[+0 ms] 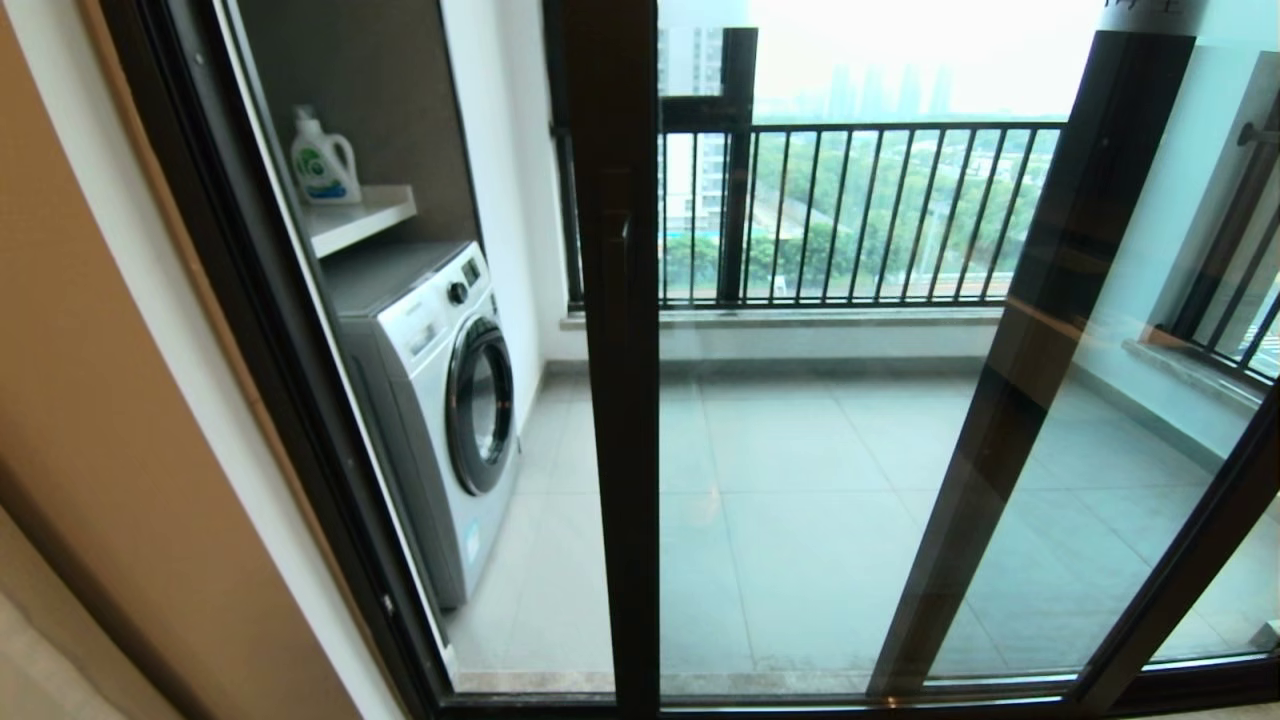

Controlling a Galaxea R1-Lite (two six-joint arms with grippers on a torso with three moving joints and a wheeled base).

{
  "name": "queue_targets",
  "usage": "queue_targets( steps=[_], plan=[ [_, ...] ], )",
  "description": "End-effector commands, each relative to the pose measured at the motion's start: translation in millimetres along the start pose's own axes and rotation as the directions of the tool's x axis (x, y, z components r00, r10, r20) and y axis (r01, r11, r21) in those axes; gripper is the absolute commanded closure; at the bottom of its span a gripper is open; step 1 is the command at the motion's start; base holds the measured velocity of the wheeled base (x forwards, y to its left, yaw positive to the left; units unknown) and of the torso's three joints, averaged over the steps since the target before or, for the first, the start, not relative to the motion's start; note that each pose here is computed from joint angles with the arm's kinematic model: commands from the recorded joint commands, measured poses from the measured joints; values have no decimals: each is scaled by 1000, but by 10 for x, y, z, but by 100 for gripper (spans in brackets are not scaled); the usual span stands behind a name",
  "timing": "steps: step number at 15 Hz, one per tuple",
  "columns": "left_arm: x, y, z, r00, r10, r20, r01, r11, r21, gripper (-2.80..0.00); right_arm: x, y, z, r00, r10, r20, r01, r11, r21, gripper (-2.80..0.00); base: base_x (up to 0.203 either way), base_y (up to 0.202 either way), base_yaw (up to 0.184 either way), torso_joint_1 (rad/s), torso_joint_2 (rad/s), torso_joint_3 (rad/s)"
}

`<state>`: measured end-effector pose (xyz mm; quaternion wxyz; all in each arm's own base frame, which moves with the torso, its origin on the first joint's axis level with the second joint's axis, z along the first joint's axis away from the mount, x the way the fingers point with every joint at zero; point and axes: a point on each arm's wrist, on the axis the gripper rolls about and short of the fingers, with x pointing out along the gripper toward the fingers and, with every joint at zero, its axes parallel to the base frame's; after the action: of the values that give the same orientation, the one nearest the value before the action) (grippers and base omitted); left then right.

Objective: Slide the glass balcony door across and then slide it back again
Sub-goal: Close the slid door

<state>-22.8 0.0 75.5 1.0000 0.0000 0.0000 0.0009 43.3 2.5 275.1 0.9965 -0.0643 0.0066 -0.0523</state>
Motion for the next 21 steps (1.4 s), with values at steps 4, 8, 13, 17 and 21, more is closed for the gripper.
queue_targets(
  steps=[4, 8, 13, 17, 21],
  plan=[
    [1, 0, 0, 1000, 0, -2, 0, 1000, 2, 0, -803, -100, -559, 962, -227, 152, 235, 971, -40, 0, 0, 0, 0, 0, 0, 0],
    [1, 0, 0, 1000, 0, -2, 0, 1000, 0, 0, -1001, -19, -1226, 965, -147, 216, 167, 983, -79, 0, 0, 0, 0, 0, 0, 0],
    [1, 0, 0, 1000, 1, -2, -1, 1000, 0, 0, -688, 136, -1902, 999, 49, 10, -49, 999, -12, 0, 0, 0, 0, 0, 0, 0],
    [1, 0, 0, 1000, 0, -2, 0, 1000, 0, 0, -648, 163, -2008, 995, 96, -7, -95, 992, 86, 0, 0, 0, 0, 0, 0, 0],
    [1, 0, 0, 1000, 1, -2, -1, 1000, 0, 0, -641, 167, -1990, 993, 112, 29, -114, 989, 95, 0, 0, 0, 0, 0, 0, 0]
  ],
)
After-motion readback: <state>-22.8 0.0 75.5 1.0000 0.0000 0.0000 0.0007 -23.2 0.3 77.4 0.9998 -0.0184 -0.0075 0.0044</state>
